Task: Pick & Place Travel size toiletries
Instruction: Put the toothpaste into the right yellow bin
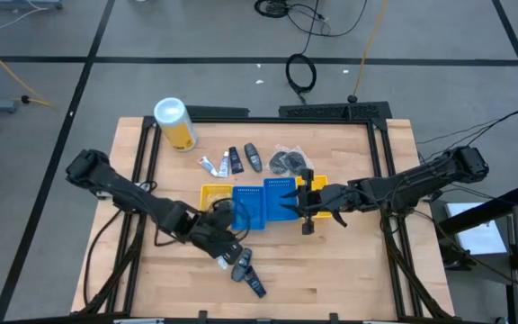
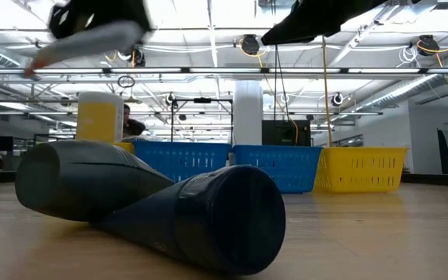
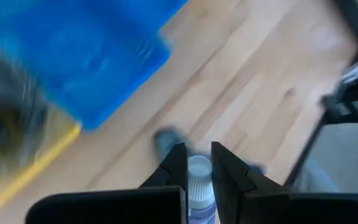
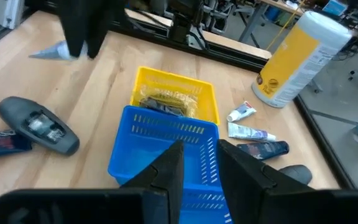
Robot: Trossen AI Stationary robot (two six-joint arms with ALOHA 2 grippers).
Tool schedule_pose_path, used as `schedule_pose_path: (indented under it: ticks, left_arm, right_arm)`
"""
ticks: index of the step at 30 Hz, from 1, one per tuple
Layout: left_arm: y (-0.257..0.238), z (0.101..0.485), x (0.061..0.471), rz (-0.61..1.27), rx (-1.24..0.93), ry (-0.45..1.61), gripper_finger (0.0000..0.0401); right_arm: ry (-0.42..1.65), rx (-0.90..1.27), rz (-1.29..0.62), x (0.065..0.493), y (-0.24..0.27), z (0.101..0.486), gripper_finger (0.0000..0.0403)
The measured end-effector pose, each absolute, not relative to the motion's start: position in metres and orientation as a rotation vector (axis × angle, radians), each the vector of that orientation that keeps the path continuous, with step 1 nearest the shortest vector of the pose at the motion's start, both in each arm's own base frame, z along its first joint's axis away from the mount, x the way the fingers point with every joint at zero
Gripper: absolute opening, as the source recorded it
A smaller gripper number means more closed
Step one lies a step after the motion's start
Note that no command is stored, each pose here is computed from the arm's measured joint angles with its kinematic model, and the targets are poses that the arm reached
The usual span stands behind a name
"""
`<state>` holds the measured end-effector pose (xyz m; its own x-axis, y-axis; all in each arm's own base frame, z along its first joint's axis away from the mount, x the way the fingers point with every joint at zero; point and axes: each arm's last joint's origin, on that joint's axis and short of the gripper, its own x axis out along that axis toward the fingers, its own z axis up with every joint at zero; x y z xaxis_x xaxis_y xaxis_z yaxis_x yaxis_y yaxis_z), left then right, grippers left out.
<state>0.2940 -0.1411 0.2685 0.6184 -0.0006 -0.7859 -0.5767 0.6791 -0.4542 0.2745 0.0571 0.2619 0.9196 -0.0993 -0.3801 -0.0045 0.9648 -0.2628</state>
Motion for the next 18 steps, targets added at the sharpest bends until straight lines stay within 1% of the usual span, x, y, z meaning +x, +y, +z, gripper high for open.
schedule_pose_path:
  ticks: [7, 11, 18]
  left_arm:
    - [-0.138, 0.309, 0.304, 0.379, -0.478, 0.640, 0.0025]
    - [-0.132, 0.319, 0.309, 0.429, -0.347, 0.558, 0.0025]
    - [-0.117, 0.326, 0.321, 0.518, -0.210, 0.441, 0.0025]
  right_arm:
    - [0.375, -0.214, 0.159, 0.275, 0.064, 0.263, 0.0091]
    - [0.375, -0.183, 0.157, 0.275, 0.064, 0.263, 0.0091]
    - [0.376, -0.155, 0.151, 0.275, 0.064, 0.264, 0.0091]
